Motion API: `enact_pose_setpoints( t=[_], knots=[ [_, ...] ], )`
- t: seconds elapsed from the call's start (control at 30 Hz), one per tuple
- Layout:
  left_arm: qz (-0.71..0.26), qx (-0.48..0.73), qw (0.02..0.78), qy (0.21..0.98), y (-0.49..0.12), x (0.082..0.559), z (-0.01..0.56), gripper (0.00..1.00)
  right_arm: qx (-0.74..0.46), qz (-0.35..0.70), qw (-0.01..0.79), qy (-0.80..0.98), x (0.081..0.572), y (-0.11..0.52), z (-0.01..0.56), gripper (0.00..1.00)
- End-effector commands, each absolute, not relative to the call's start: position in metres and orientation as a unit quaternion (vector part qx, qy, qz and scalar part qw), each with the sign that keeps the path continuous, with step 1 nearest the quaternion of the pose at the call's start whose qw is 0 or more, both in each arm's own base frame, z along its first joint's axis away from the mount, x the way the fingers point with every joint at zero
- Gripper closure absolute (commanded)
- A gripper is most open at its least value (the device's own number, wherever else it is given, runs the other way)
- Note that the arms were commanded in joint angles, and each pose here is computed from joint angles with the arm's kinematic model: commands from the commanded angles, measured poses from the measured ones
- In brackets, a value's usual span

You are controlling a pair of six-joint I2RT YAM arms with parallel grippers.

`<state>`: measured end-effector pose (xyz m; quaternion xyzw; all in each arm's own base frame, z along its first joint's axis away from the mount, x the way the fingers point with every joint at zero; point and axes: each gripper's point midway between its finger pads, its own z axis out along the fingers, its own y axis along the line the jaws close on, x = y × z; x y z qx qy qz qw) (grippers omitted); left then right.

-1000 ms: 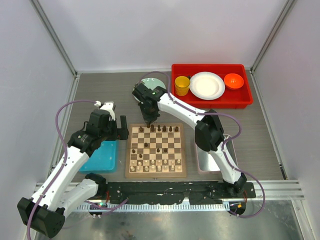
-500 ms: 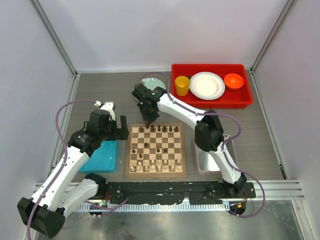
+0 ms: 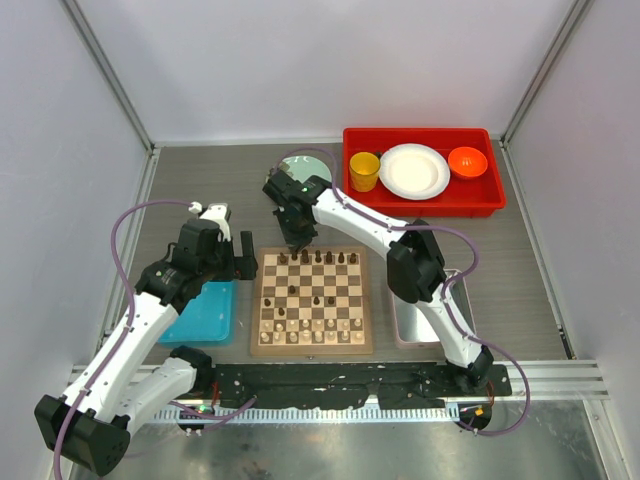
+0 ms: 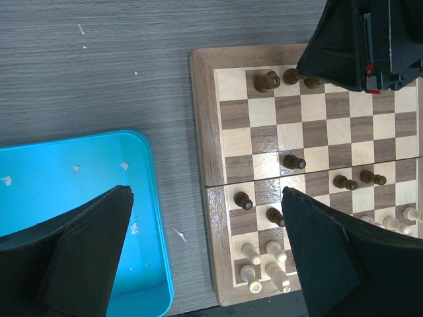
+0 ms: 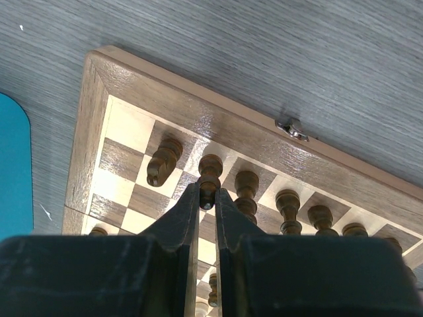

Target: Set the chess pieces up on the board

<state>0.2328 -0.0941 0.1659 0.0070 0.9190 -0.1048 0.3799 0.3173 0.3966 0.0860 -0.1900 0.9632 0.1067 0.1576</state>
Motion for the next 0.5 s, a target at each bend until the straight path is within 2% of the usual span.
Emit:
enact_pose_setpoints(
  t=[0.0,0.27,0.47],
  knots=[
    [-0.110,0.012,0.403,0.909,-0.0949,0.2388,0.1760,0.00,-0.202,0.116,0.166,0.958,0.3172,0.4029,0.0904,0.99],
    [-0.111,0.012,0.403,0.909,-0.0950,0.2384,0.1761,0.00,-0.200,0.117,0.161,0.959,0.3160,0.4034,0.0862,0.96],
    [-0.110,0.012,0.403,0.909,-0.0948,0.2385,0.1761,0.00,-0.201,0.117,0.160,0.959,0.3158,0.4039,0.0845,0.89]
  ],
)
